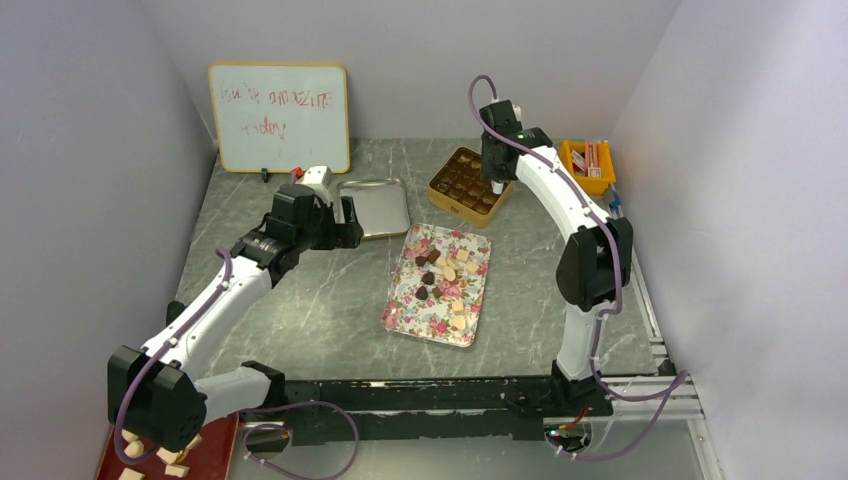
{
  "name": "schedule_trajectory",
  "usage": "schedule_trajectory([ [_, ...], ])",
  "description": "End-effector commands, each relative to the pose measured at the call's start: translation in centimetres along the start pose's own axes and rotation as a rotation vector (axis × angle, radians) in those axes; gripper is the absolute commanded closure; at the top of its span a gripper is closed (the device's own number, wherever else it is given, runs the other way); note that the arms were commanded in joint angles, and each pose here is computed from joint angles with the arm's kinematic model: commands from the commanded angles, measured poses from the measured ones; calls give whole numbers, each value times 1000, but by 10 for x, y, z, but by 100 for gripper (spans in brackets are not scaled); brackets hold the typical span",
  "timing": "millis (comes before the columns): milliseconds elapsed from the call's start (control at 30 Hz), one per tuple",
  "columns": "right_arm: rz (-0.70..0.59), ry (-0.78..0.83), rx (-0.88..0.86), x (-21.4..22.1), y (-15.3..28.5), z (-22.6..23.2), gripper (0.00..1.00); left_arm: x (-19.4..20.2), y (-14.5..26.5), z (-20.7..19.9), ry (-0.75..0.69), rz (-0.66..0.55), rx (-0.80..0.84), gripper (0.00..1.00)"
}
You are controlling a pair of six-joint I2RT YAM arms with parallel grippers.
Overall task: Pack the chocolate
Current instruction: Place the fake chocolate in the packing box.
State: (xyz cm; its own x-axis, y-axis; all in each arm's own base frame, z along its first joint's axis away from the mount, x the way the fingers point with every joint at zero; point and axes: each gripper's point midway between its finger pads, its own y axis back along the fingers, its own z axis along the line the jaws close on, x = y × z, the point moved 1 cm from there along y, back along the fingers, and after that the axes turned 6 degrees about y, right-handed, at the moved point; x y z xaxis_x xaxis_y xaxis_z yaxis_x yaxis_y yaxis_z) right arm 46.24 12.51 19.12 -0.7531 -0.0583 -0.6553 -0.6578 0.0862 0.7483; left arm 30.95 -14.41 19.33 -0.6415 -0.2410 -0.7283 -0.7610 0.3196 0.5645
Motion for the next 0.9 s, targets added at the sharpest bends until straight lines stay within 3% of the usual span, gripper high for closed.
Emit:
schedule_trajectory([
  [0,-72,-12,-17,-26,3,-1,100,-15,3,-7,-20,-42,16,0],
  [200,-61,-7,-16,-23,-2,-4,93,-15,2,-7,-14,-42,16,0],
  [367,-60,-7,-19,-22,-2,-4,77,-16,1,-8,-7,-45,18,0],
  [867,-54,-4,-30,-21,-5,-9,66,-14,0,-8,19,-49,20,0],
])
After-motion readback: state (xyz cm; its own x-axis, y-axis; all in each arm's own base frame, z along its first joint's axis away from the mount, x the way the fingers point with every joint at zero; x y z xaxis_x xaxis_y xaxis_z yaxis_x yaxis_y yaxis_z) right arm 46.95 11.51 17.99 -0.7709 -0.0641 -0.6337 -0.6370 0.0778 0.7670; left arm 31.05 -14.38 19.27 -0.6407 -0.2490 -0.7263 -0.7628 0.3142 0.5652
